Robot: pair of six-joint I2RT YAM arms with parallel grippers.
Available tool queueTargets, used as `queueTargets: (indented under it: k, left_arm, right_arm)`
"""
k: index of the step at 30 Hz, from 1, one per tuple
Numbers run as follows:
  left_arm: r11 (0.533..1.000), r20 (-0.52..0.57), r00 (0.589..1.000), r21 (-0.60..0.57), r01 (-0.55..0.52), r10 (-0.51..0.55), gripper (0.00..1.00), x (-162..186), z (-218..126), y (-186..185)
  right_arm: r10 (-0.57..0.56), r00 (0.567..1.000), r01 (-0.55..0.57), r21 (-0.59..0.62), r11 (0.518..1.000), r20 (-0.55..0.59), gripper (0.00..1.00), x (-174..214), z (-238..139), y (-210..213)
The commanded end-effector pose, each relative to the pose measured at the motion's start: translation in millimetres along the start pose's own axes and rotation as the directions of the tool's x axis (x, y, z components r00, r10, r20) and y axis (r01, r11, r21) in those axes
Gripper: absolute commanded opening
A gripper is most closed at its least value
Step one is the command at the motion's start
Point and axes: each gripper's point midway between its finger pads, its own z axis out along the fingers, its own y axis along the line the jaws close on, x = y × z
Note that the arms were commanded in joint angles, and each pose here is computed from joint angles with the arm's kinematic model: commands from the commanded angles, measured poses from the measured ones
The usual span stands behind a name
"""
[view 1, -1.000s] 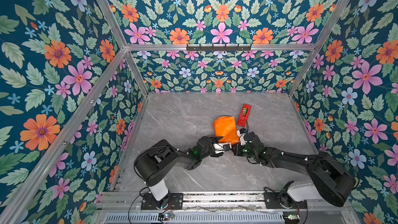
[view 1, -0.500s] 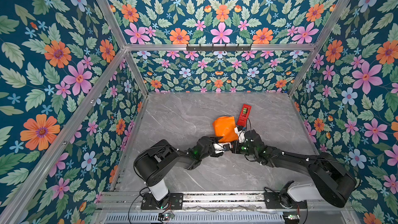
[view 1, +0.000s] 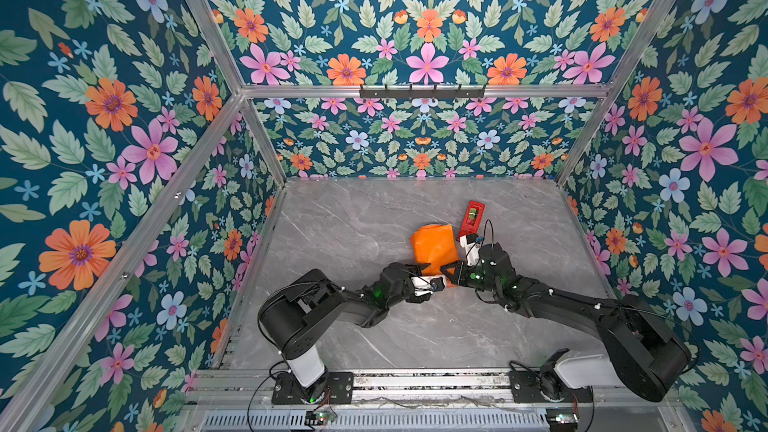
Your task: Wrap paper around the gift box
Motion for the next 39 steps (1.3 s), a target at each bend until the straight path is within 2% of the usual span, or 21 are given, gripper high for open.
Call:
queueTargets:
  k: [1,4,11,14,17,20,21,23,24,25,26,27,28,30,32,34,36,39]
  left_arm:
    - [0.996,-0.083,0.996,0.083,0.037,-0.03,0.69,20.5,-0.9,-20.9]
    - [0.996,-0.071,0.996,0.069,0.05,-0.045,0.72,16.1,-0.4,-16.0]
    - [0.992,0.01,0.992,0.021,0.127,-0.127,0.9,-12.2,-4.2,5.2]
    - [0.985,0.074,0.982,0.005,0.172,-0.172,1.0,-30.3,-10.6,16.5]
    - [0.971,0.145,0.962,-0.023,0.237,-0.231,1.0,-47.3,-23.4,29.6]
    - [0.919,0.221,0.904,-0.069,0.388,-0.365,1.0,-57.3,-43.9,46.3]
    - [0.875,0.237,0.866,-0.104,0.474,-0.441,1.0,-53.6,-51.7,55.1]
    - [0.704,0.274,0.718,-0.165,0.691,-0.64,1.0,-34.3,-63.6,75.9]
    - [0.573,0.292,0.599,-0.178,0.8,-0.746,1.0,-20.9,-66.3,86.5]
    - [0.415,0.281,0.454,-0.19,0.89,-0.846,0.99,-2.9,-64.3,91.9]
    - [0.289,0.243,0.331,-0.194,0.938,-0.912,0.98,12.2,-59.1,90.7]
    - [0.143,0.203,0.181,-0.187,0.972,-0.962,0.96,23.9,-52.0,87.2]
    - [0.045,0.164,0.073,-0.169,0.985,-0.984,0.94,28.6,-44.2,81.0]
    - [-0.098,0.114,-0.085,-0.112,0.989,-0.99,0.91,27.5,-30.0,71.0]
    - [-0.177,0.065,-0.173,-0.066,0.982,-0.983,0.91,22.9,-15.4,65.5]
    - [-0.229,0.029,-0.228,-0.039,0.973,-0.973,0.91,20.2,-2.8,62.0]
    - [-0.252,0.006,-0.252,-0.031,0.967,-0.968,0.91,19.9,6.3,60.1]
    - [-0.254,0.018,-0.253,-0.031,0.967,-0.967,0.92,21.1,13.2,66.9]
  right_arm:
    - [0.002,1.0,-0.002,-0.04,0.999,-0.005,0.11,-4.5,-8.8,5.5]
    - [0.007,1.0,-0.009,-0.041,0.999,-0.03,0.12,-5.0,-19.1,1.6]
    - [-0.013,0.998,0.016,0.055,0.998,-0.058,0.19,-1.1,-39.1,-14.9]
    - [0.004,1.0,-0.003,0.122,0.993,-0.014,0.35,-9.7,-49.8,-25.2]
    - [0.031,0.999,-0.036,0.177,0.983,0.03,0.48,-20.9,-57.3,-35.5]
    - [0.032,0.999,-0.039,0.195,0.98,0.037,0.58,-30.8,-52.6,-34.9]
    - [0.034,0.999,-0.04,0.196,0.98,0.032,0.62,-35.2,-48.4,-33.3]
    - [0.052,0.998,-0.056,0.212,0.976,0.024,0.66,-43.3,-40.2,-34.1]
    - [0.061,0.998,-0.065,0.213,0.975,0.023,0.68,-48.5,-35.5,-34.0]
    - [0.074,0.997,-0.078,0.219,0.973,0.025,0.7,-53.5,-31.3,-35.2]
    - [0.088,0.996,-0.091,0.226,0.97,0.022,0.72,-57.2,-26.8,-37.9]
    - [0.102,0.995,-0.103,0.231,0.967,0.018,0.73,-61.5,-21.8,-40.4]
    - [0.118,0.993,-0.117,0.23,0.966,0.012,0.74,-64.9,-16.3,-42.4]
    - [0.138,0.99,-0.135,0.222,0.966,0.0,0.76,-70.1,-5.8,-44.6]
    - [0.156,0.988,-0.148,0.209,0.967,-0.021,0.76,-71.5,5.3,-44.7]
    - [0.182,0.982,-0.171,0.182,0.968,-0.046,0.77,-71.2,16.4,-44.1]
    - [0.196,0.979,-0.186,0.145,0.972,-0.058,0.77,-72.6,25.1,-40.7]
    - [0.219,0.971,-0.208,0.113,0.972,-0.094,0.77,-70.5,38.9,-40.0]
